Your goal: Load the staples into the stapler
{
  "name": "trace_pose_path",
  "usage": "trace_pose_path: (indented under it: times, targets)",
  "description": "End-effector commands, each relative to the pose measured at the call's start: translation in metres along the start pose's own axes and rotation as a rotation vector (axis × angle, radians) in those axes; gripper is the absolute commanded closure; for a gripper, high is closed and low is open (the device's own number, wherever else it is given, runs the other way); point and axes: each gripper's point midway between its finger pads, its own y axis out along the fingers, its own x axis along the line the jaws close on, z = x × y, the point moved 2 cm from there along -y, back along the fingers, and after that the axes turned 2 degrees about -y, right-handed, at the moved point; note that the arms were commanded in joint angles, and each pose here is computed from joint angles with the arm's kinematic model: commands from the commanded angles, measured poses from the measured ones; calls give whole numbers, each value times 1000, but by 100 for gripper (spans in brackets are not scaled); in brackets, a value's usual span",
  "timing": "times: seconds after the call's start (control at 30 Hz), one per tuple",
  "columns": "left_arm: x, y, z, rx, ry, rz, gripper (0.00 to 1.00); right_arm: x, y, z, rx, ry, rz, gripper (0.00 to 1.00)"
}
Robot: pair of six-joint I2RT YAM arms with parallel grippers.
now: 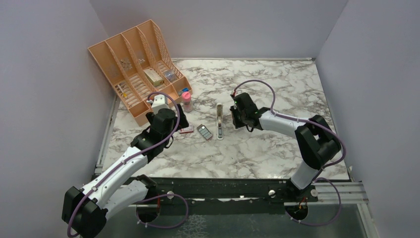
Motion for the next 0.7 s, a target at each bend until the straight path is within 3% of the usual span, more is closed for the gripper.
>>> trace_pose_path:
  times: [0.0, 0.27, 0.67]
  targets:
    - [-3, -1, -5, -14, -12, 20, 1, -4, -5, 21, 63, 8, -2, 79]
    - [-4, -1, -5, -14, -12, 21, 1, -2, -6, 8, 38, 19, -4, 71]
    - [-6, -3, -10, -25, -20, 31, 1, 6, -40, -49, -99, 52, -41, 55]
